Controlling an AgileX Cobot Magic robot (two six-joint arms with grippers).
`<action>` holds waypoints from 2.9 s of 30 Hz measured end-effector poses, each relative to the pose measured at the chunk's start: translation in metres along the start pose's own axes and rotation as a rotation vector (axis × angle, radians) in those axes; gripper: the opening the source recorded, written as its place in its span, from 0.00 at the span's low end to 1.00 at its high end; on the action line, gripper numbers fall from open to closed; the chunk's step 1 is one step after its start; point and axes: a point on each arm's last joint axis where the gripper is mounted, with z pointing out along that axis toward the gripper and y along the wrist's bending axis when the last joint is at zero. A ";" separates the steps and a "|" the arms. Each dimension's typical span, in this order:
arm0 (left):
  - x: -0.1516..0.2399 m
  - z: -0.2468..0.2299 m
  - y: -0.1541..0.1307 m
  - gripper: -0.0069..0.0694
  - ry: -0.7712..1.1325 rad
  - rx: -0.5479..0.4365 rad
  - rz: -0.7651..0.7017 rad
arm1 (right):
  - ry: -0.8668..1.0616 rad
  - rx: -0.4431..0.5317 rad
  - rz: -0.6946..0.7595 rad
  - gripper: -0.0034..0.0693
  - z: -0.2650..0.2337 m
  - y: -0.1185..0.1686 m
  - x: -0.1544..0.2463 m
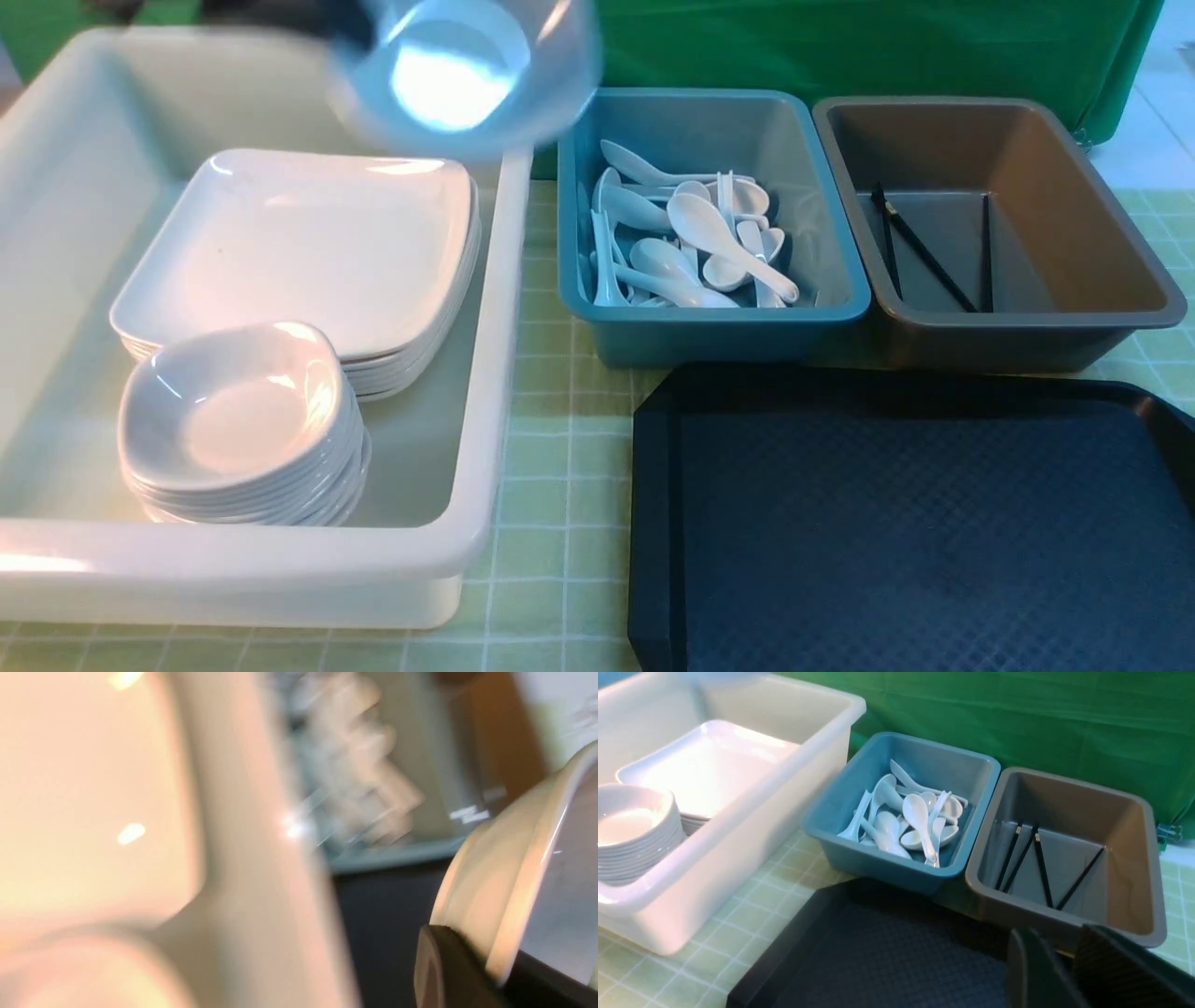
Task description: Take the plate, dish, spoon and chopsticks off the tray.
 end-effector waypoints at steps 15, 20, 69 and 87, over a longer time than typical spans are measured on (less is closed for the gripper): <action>0.062 0.027 0.119 0.09 0.066 -0.255 -0.254 | -0.013 0.000 -0.002 0.26 0.000 0.000 -0.001; 0.061 0.040 0.125 0.10 0.078 -0.242 -0.234 | -0.013 0.000 -0.002 0.27 0.000 0.000 -0.001; 0.035 -0.005 0.103 0.08 0.042 -0.255 0.040 | -0.304 0.023 -0.202 0.12 0.069 -0.001 0.089; 0.029 -0.005 0.104 0.08 -0.016 -0.265 0.055 | -0.295 0.012 -0.162 0.18 0.069 -0.001 0.113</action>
